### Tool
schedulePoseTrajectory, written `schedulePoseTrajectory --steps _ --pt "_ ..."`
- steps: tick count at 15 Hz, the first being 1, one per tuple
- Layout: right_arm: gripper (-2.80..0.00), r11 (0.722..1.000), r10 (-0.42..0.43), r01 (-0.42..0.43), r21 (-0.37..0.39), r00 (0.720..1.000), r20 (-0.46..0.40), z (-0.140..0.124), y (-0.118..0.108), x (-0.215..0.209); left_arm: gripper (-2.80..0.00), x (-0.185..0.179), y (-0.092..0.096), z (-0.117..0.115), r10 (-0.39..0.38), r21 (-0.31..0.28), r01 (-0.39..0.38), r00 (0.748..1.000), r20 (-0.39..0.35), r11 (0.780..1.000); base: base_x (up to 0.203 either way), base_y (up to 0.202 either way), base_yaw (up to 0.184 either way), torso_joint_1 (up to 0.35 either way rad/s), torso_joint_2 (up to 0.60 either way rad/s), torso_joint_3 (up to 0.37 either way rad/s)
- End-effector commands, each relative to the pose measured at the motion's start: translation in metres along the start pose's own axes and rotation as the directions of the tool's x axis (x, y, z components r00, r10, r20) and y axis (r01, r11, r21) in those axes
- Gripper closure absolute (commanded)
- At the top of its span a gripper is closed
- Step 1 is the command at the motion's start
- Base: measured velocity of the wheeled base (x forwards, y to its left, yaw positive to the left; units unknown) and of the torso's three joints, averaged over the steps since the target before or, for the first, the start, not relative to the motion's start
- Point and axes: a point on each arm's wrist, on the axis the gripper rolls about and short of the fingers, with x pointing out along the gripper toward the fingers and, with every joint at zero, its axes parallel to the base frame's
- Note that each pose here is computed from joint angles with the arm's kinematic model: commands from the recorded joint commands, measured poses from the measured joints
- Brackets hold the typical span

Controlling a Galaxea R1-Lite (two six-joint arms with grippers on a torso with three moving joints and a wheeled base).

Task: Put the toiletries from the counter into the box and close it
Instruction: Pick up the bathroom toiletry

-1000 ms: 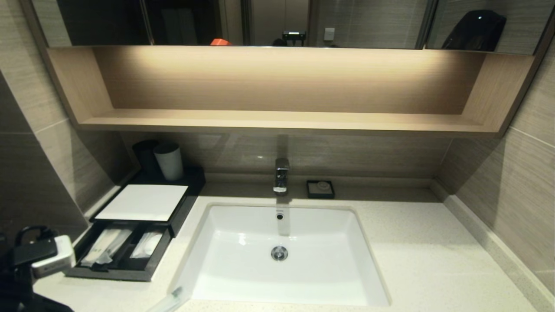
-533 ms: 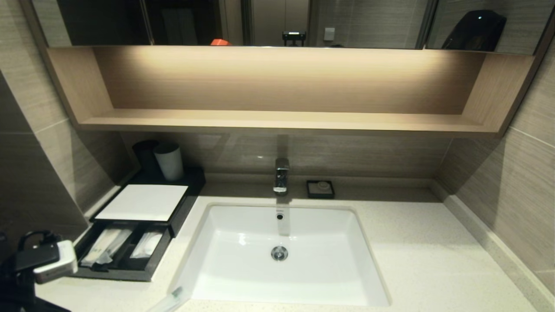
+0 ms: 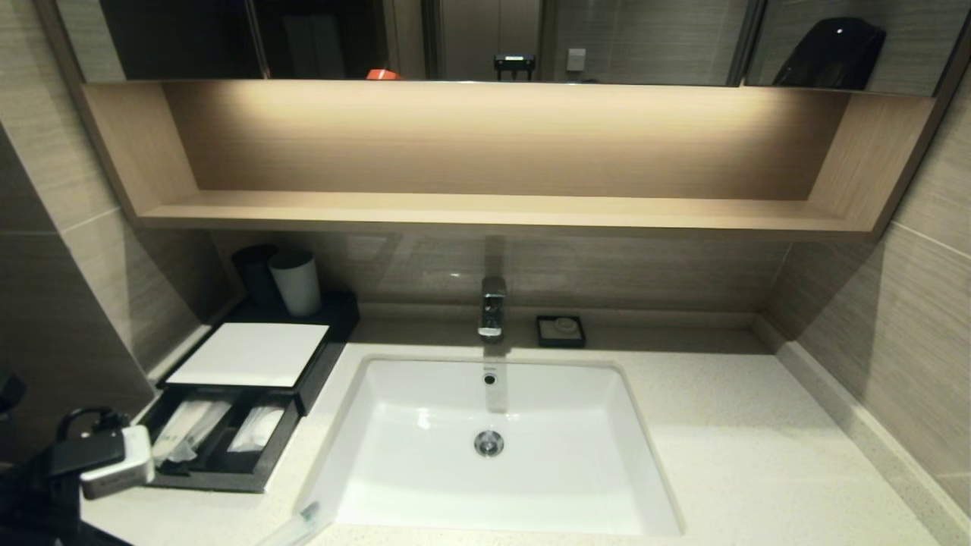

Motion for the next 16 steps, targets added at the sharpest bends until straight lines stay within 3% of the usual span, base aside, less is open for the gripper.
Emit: schedulePoseTrajectory --steps 1,4,5,16 --pt "0.0 1.0 0.0 0.0 0.0 1.0 0.001 0.0 0.0 0.0 0.0 0.008 -0.002 0.005 -0.039 0.033 0.04 0.999 -0.024 0.999 0.0 0.0 0.0 0.0 0.0 0.0" --pt "0.0 1.0 0.0 0.0 0.0 1.0 0.0 0.0 0.0 0.0 0.0 0.008 -0.003 0.007 -0.021 0.05 0.022 1.0 -0.017 0.998 0.0 0.0 0.0 0.0 0.0 0.0" --pt "0.0 1.0 0.0 0.0 0.0 1.0 0.0 0.0 0.0 0.0 -2.8 0.008 -0.004 0.006 -0.023 0.05 0.024 1.0 -0.018 0.998 0.0 0.0 0.0 0.0 0.0 0.0" --pt "0.0 1.0 0.0 0.0 0.0 1.0 0.001 0.0 0.0 0.0 -2.8 0.022 -0.011 -0.003 -0.045 0.041 0.046 0.999 -0.022 0.998 0.0 0.0 0.0 0.0 0.0 0.0"
